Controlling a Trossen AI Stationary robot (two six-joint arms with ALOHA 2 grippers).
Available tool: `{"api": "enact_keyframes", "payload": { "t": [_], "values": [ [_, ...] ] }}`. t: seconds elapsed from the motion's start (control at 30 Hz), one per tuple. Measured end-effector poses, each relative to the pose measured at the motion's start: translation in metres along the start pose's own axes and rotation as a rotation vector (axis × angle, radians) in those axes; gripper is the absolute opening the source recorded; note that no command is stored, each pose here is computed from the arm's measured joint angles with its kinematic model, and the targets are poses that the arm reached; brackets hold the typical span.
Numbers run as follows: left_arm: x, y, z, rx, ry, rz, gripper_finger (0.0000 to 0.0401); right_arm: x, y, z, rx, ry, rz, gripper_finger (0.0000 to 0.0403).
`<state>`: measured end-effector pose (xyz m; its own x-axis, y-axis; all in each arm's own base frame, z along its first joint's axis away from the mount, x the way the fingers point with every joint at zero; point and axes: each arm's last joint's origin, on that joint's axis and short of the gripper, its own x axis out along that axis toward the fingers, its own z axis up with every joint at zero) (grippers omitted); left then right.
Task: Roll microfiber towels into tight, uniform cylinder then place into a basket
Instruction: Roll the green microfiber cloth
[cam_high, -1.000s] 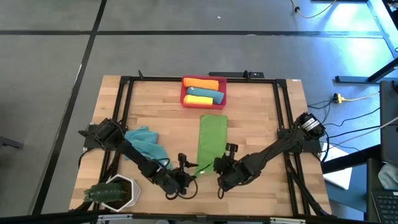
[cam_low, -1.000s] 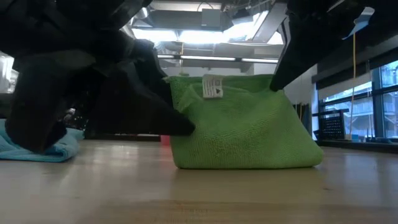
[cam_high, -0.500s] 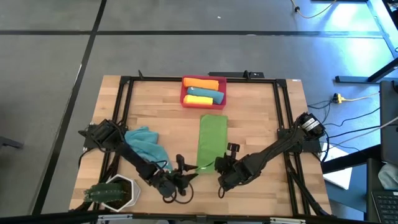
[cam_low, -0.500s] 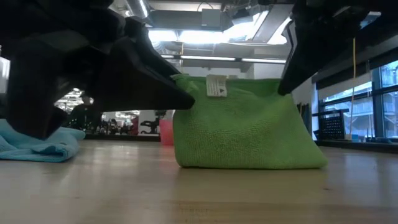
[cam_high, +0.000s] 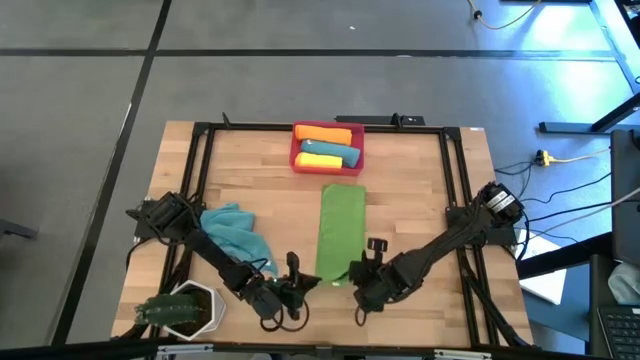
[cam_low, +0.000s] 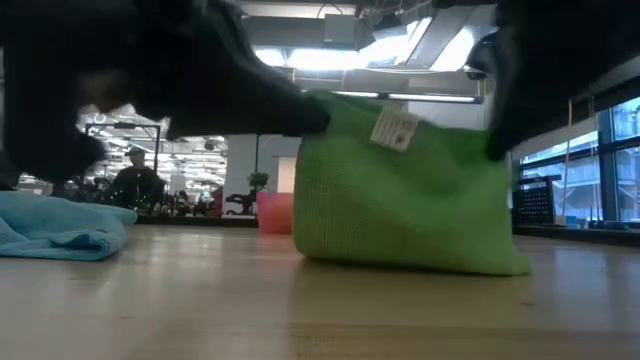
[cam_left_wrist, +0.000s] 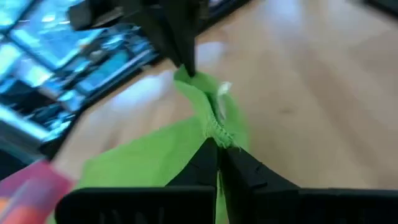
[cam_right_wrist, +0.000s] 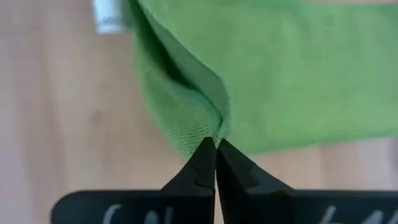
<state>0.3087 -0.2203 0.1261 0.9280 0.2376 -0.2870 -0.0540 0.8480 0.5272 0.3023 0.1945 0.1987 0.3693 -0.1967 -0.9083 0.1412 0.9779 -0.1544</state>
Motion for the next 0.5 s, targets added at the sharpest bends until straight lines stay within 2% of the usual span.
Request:
{"api": "enact_keyframes", "payload": {
  "t": [0.13, 0.3, 0.4, 0.5],
  "values": [
    [-0.002, -0.009, 0.012, 0.019, 0.023, -0.114, 0.0, -0.007, 0.017, -0.012, -0.036, 0.04, 0.101, 0.0002],
    [-0.004, -0.011, 0.037, 0.061, 0.113, -0.168, 0.0, -0.018, 0.042, -0.02, -0.071, 0.019, 0.27, 0.0002],
    [-0.009, -0.004, 0.059, 0.038, 0.107, -0.221, 0.0, -0.022, 0.052, -0.021, -0.098, -0.013, 0.344, 0.0002],
    [-0.018, 0.01, 0.076, -0.012, 0.07, -0.255, 0.0, -0.027, 0.055, -0.02, -0.115, -0.037, 0.362, 0.0002]
  ]
}}
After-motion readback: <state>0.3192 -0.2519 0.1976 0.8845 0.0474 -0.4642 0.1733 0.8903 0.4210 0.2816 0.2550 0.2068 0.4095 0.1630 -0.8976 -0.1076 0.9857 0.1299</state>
